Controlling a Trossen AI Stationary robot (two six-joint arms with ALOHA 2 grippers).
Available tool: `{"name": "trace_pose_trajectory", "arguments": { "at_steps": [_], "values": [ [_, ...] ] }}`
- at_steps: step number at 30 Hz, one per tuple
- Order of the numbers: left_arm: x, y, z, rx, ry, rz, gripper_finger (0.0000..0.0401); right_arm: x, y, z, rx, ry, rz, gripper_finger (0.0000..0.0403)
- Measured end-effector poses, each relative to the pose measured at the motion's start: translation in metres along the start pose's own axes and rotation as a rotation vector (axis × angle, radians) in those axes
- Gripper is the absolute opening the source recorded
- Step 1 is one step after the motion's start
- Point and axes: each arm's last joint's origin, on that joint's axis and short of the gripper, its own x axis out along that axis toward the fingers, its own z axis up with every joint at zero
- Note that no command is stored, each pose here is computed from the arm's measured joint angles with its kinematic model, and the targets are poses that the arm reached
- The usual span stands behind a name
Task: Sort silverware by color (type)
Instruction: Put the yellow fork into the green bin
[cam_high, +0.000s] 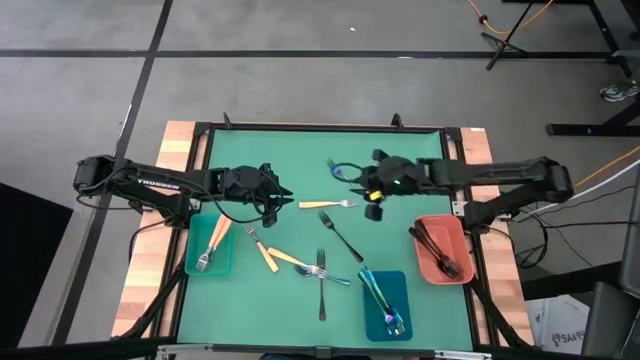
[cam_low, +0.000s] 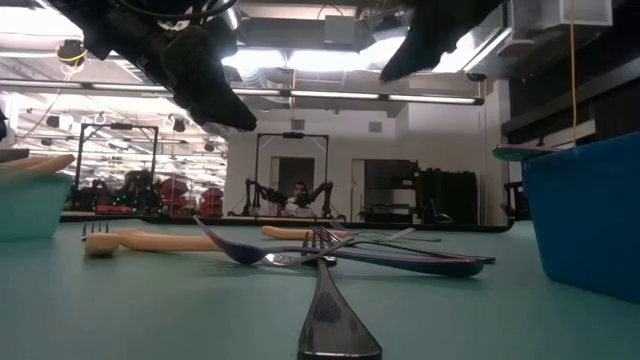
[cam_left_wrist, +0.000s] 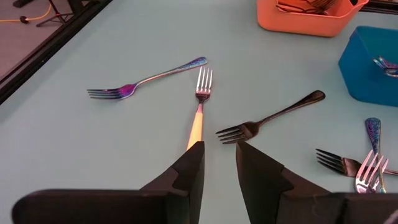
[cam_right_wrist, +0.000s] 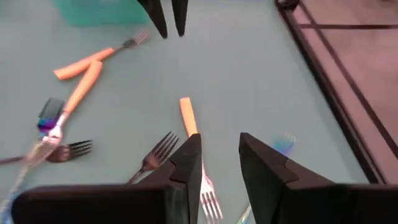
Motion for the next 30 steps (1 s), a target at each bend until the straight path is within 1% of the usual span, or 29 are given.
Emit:
{"name": "trace_pose_trajectory", "arguments": {
  "at_steps": [2, 5, 11, 16, 21, 30],
  "values": [
    [0.0, 0.0, 0.0, 0.0, 0.0, 0.0, 0.0086, 0.019, -0.007, -0.003, -0.02, 0.031, 0.012, 0.0099],
    [0.0, 0.0, 0.0, 0.0, 0.0, 0.0, 0.0086, 0.045, -0.017, -0.01, -0.014, 0.084, 0.04, 0.0099],
    [0.0, 0.0, 0.0, 0.0, 0.0, 0.0, 0.0086, 0.094, -0.032, -0.033, 0.034, 0.214, 0.095, 0.0099],
    [0.0, 0.0, 0.0, 0.0, 0.001, 0.0, 0.0086, 0.128, -0.034, -0.047, 0.052, 0.227, 0.163, 0.0099],
    [0.0, 0.0, 0.0, 0.0, 0.001, 0.0, 0.0086, 0.153, -0.03, -0.056, 0.009, 0.209, 0.18, 0.0099],
    [0.0, 0.0, 0.0, 0.0, 0.002, 0.0, 0.0086, 0.176, -0.027, -0.078, 0.012, 0.302, 0.193, 0.0099]
  ]
}}
